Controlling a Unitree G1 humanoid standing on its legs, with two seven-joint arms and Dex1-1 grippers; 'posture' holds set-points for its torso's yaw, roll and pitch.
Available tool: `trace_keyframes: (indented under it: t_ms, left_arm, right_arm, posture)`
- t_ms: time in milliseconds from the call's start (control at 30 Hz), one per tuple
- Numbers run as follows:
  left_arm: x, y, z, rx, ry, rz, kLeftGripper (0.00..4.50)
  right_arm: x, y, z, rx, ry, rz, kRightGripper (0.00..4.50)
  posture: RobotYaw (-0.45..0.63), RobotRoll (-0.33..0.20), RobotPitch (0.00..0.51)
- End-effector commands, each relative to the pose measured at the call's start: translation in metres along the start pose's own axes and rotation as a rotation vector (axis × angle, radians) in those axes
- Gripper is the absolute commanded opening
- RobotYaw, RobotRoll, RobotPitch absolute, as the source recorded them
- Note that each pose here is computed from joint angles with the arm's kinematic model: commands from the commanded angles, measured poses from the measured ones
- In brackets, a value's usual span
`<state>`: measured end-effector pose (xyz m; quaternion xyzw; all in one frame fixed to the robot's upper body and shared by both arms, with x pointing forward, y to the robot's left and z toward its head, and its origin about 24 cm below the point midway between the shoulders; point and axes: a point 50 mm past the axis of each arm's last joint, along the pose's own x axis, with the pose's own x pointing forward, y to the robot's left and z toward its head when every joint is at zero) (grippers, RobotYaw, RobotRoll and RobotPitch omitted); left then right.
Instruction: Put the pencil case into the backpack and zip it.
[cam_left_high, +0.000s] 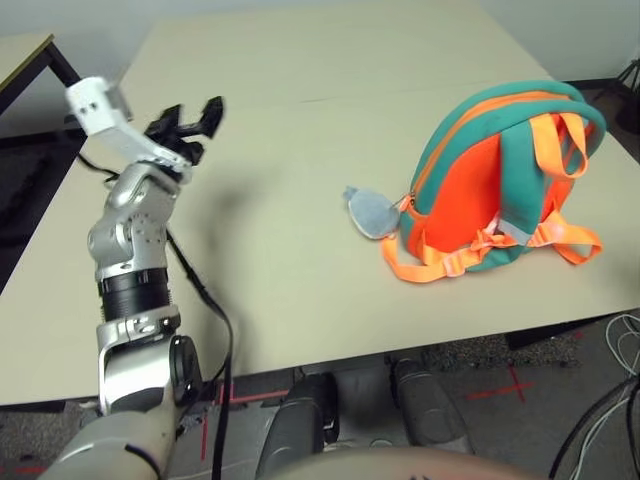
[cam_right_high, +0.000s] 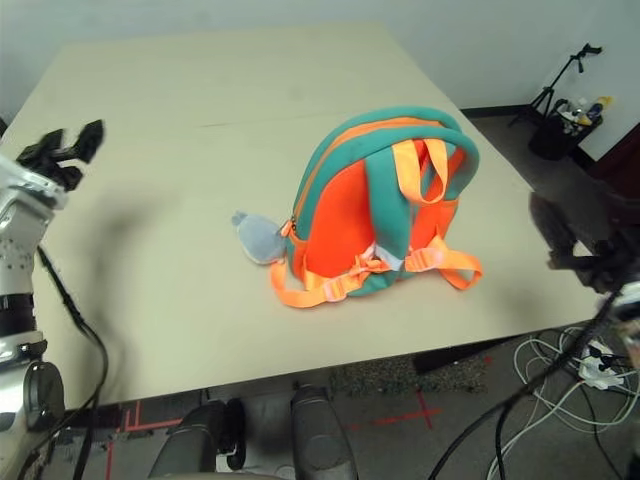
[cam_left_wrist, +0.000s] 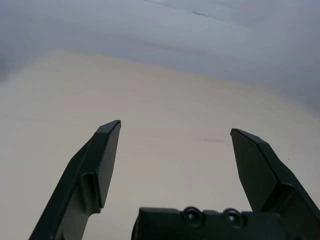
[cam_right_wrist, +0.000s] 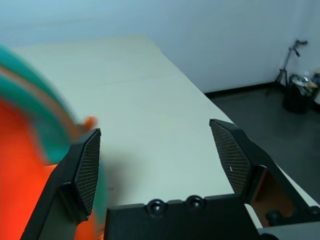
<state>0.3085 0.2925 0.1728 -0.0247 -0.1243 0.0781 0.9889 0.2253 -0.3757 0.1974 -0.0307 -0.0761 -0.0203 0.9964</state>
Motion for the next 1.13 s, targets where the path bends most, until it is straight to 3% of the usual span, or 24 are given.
trace_keyframes:
  t_ms: [33,233,567,767,1133]
  left_arm:
    - [-0.021,-0.002,-0.009,0.098,-0.021,0.06,4.5]
    - [-0.037,0.001,-0.015,0.179,-0.027,0.134,4.5]
    - [-0.017,0.002,-0.016,0.184,-0.023,0.126,4.5]
    - [-0.009,0.005,-0.019,0.17,-0.018,0.129,4.5]
    - [-0.016,0.003,-0.031,0.144,0.026,0.149,4.5]
  right_arm:
    - [0.02,-0.013,-0.014,-0.027,0.02,-0.006,4.46]
    - [0.042,-0.021,-0.04,-0.006,0.052,-0.018,4.46]
    - [0.045,-0.009,-0.064,0.01,0.075,0.019,4.46]
    - [0.041,-0.003,-0.067,0.005,0.073,0.028,4.46]
    - [0.035,-0.004,-0.071,0.013,0.082,0.014,4.46]
  posture:
    - [-0.08,0.0,0.125]
    - [-0.04,0.0,0.147]
    - [-0.06,0.0,0.183]
    - [-0.07,0.0,0.186]
    - [-0.08,0.0,0.177]
